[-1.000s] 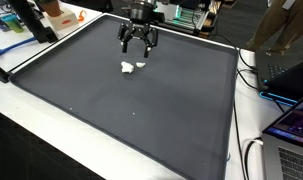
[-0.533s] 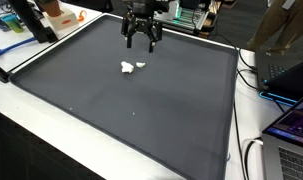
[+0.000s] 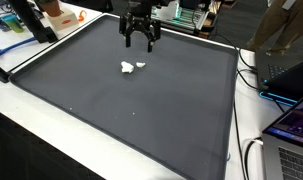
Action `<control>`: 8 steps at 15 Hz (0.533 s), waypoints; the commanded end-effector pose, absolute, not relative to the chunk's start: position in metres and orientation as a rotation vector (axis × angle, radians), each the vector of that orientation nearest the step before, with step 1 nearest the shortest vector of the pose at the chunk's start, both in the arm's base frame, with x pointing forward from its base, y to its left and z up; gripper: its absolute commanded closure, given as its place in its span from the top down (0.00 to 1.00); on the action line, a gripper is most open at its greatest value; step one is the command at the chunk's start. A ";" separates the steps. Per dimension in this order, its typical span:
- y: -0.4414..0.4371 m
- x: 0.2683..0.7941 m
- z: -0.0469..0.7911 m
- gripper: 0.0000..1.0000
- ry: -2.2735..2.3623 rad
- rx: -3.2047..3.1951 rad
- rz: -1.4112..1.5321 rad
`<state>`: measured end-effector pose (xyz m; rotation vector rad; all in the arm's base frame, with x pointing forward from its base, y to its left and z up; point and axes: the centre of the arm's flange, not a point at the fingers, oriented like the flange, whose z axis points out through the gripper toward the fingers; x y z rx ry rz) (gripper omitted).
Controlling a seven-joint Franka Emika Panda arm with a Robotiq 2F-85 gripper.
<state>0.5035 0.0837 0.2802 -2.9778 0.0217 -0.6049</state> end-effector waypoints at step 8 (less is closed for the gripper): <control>0.079 0.530 0.294 1.00 0.060 -2.999 -0.507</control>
